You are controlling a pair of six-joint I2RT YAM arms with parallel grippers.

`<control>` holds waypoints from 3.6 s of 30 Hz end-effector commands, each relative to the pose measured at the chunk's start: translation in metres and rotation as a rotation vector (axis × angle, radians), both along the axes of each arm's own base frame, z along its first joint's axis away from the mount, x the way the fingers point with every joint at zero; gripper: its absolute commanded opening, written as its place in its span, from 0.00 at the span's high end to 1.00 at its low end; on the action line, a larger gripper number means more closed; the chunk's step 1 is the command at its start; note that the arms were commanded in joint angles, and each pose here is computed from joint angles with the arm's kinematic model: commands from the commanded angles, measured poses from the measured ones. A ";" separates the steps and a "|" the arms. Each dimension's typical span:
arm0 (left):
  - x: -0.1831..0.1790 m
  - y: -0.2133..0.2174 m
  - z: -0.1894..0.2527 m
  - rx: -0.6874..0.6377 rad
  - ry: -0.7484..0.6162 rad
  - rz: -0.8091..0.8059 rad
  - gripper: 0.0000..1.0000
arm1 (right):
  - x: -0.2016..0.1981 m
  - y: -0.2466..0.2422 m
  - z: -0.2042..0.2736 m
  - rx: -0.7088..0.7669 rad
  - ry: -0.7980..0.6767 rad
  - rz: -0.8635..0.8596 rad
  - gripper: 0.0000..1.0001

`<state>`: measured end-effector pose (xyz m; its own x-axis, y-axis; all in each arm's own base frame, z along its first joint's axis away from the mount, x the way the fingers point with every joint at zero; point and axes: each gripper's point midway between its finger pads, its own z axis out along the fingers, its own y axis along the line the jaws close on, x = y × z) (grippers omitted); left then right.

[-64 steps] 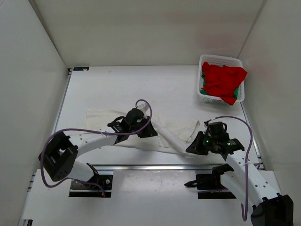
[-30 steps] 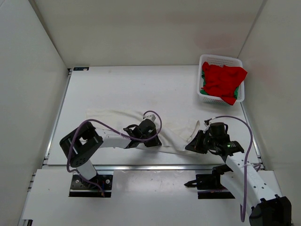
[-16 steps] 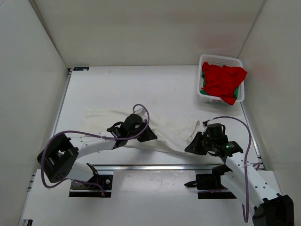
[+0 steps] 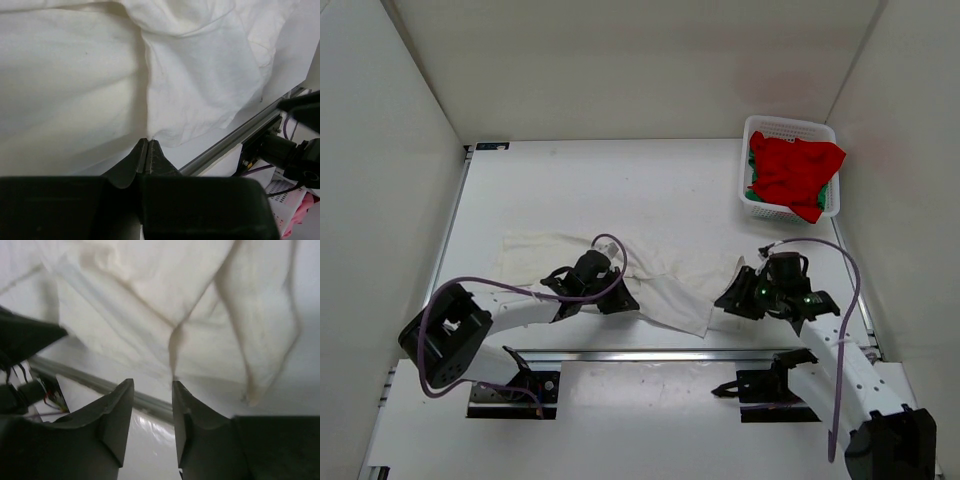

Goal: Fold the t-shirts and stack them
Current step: Fold the other side of the tshirt into a rectangle

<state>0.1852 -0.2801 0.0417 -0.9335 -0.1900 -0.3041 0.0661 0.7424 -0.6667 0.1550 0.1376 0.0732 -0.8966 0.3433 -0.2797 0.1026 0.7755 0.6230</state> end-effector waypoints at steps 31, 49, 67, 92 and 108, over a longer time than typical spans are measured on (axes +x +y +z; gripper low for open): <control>0.031 0.056 -0.015 0.018 -0.034 0.078 0.67 | 0.203 -0.079 0.018 -0.072 -0.294 -0.309 1.00; 0.031 0.079 0.006 0.025 -0.092 0.132 0.66 | 0.182 -0.058 0.029 -0.122 -0.291 -0.207 0.75; 0.028 0.037 -0.013 -0.009 -0.060 0.064 0.68 | 0.157 -0.050 -0.030 -0.111 -0.158 -0.215 0.71; 0.014 0.063 -0.025 0.032 -0.038 0.079 0.67 | 0.223 -0.070 -0.009 -0.124 -0.176 -0.230 0.84; 0.083 0.196 0.005 0.120 -0.057 0.552 0.62 | 0.140 0.037 0.035 -0.173 -0.375 0.110 1.00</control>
<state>0.2633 -0.1109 0.0486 -0.7263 -0.5534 -0.4078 -0.2325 0.7560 -0.6119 0.3139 0.1473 0.1217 -0.7154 0.2948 -0.6335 -0.0963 0.8564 0.5072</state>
